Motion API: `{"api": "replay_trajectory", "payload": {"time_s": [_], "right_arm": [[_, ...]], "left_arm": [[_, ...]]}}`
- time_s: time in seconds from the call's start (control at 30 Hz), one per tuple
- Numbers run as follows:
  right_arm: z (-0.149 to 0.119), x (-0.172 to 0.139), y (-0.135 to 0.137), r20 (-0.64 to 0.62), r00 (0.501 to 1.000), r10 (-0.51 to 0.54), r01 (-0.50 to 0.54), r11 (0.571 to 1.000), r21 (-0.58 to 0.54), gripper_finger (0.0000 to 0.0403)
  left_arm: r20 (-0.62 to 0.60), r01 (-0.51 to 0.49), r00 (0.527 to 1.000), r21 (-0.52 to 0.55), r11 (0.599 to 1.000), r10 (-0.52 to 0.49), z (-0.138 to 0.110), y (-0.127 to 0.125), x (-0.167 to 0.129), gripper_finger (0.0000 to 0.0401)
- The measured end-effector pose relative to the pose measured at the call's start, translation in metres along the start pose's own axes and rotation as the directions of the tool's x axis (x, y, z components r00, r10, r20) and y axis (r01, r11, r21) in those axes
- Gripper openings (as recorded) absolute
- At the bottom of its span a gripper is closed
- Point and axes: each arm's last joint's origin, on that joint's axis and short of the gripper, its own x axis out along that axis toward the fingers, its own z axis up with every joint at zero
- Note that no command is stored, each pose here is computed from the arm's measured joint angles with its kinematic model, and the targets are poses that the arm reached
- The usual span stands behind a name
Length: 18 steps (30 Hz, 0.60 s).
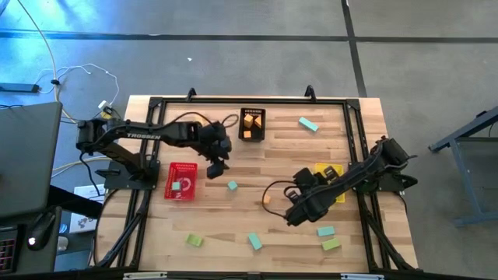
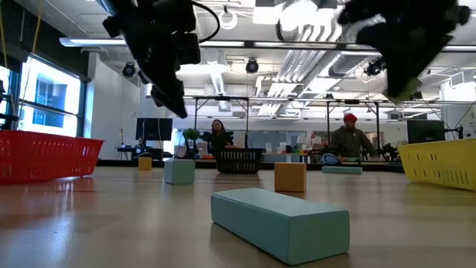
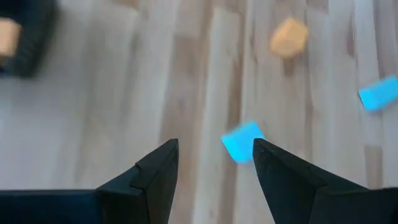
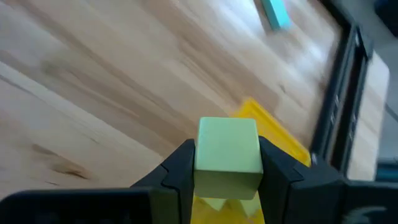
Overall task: Sort & place blocks by color
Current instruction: Put the green block into the yellow bin
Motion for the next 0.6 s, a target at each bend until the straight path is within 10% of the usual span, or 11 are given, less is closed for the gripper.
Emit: {"api": "replay_trajectory", "payload": {"time_s": [0.6], "right_arm": [[-0.039, 0.048, -0.015, -0.234, 0.945, -0.228, 0.251, 0.965, 0.072, 0.0102]], "left_arm": [[-0.155, 0.131, 0.984, 0.257, 0.957, -0.093, -0.020, -0.061, 0.010, 0.0193]]}}
